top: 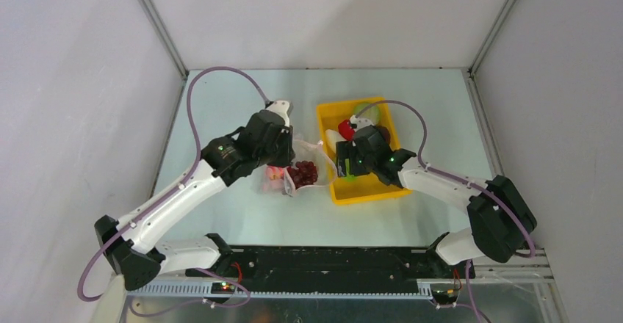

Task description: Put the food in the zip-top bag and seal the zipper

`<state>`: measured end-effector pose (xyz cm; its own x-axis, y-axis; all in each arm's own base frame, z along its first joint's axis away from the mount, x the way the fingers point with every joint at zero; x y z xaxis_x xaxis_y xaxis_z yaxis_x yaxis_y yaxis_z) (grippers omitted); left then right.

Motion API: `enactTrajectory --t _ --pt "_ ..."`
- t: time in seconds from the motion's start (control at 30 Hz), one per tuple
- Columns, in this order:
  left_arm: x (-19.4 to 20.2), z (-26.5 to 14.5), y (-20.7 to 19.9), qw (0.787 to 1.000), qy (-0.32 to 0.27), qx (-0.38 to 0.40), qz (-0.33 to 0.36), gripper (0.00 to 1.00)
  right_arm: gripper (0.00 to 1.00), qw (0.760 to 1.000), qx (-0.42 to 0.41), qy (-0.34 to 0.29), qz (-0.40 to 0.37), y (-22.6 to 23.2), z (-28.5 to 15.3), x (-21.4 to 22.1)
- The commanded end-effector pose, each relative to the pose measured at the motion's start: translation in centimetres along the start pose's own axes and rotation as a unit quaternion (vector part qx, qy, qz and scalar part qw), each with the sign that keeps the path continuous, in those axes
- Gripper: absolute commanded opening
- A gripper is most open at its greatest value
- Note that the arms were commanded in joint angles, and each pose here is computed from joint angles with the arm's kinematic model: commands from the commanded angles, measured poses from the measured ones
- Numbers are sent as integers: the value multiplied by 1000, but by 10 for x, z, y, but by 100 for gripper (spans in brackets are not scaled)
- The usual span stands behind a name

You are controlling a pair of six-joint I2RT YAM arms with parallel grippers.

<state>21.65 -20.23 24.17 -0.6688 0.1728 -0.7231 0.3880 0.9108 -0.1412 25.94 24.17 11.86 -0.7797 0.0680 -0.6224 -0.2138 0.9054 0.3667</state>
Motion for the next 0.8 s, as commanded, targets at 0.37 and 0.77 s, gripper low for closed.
enactTrajectory --t 0.37,0.77 --pt "-33 -24 2 996 -80 35 -4 0 72 999 -15 44 -11 -10 34 12" --pt "-25 -15 0 996 -64 54 -7 0 52 999 1 47 6 -13 37 14"
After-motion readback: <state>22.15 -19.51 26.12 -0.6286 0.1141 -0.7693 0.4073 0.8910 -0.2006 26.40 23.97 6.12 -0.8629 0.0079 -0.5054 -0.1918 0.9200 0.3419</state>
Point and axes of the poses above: each gripper's point midway between its finger pads, its own z axis out along the fingers, its own y axis along the line the jaws close on, x = y × z, the point moved 3 cm from there along -z, back along the fingers, and after that the axes turned 8 degrees about z, right-handed, at the moved point
